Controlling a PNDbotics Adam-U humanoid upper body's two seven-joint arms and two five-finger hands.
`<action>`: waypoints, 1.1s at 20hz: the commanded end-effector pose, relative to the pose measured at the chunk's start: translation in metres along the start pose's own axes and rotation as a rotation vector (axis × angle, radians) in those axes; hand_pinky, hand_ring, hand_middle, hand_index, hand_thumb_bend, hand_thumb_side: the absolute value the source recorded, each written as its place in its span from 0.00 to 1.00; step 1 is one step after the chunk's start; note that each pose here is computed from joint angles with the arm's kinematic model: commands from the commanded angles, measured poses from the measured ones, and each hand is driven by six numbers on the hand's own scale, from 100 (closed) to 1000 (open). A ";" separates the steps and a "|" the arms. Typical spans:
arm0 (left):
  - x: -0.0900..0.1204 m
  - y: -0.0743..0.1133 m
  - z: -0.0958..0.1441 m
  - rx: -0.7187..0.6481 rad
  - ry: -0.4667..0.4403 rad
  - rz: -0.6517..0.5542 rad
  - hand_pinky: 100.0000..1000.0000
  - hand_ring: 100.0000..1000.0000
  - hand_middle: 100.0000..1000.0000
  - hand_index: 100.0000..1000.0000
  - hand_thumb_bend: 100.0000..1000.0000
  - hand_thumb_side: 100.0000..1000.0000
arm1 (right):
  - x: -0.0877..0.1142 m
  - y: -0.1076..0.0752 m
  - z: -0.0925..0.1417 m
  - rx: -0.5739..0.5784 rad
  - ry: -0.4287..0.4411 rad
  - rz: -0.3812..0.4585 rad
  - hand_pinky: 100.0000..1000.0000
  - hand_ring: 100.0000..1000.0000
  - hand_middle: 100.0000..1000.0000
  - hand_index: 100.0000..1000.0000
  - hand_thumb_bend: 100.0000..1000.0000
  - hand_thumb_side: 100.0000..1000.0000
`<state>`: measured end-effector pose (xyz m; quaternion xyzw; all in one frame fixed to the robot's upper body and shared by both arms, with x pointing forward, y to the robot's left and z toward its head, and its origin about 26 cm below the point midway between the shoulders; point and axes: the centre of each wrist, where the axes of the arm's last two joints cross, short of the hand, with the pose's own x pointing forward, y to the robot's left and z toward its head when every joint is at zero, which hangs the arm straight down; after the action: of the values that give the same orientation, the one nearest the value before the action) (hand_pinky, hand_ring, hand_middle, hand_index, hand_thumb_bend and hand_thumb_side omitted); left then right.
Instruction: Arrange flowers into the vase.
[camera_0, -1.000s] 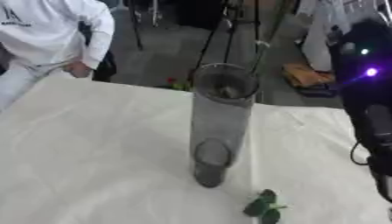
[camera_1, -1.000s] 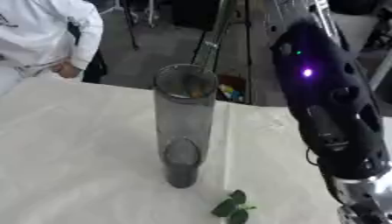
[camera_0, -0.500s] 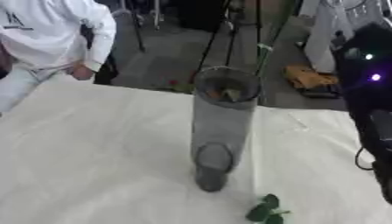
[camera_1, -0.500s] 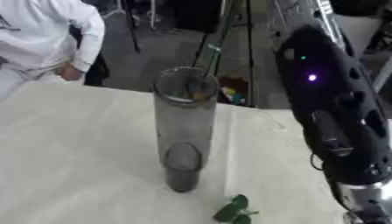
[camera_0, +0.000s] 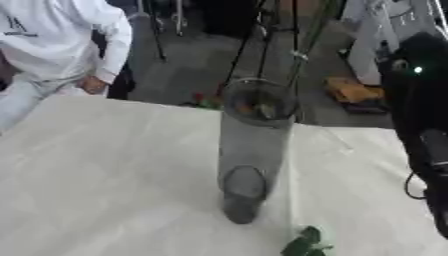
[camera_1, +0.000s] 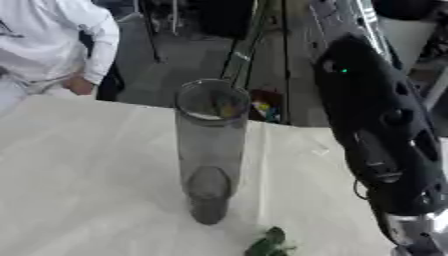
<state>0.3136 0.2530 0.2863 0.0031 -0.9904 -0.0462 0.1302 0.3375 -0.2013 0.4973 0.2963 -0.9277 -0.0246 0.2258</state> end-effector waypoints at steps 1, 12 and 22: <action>0.007 0.004 -0.008 -0.007 -0.039 -0.017 0.77 0.93 0.89 0.96 0.00 1.00 | 0.015 0.010 0.000 0.098 -0.072 -0.003 0.00 0.00 0.00 0.00 0.10 0.29; 0.007 0.002 -0.010 0.001 -0.049 -0.004 0.77 0.93 0.89 0.96 0.00 1.00 | 0.012 0.023 0.016 0.349 -0.099 0.001 0.00 0.00 0.00 0.00 0.13 0.29; 0.007 0.001 -0.011 -0.002 -0.052 0.004 0.76 0.93 0.89 0.96 0.00 1.00 | 0.011 0.021 0.015 0.511 -0.179 0.068 0.00 0.00 0.00 0.00 0.15 0.30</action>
<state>0.3137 0.2518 0.2892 -0.0001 -0.9914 -0.0449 0.1230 0.3223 -0.1889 0.4802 0.3200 -0.9271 0.1732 0.0901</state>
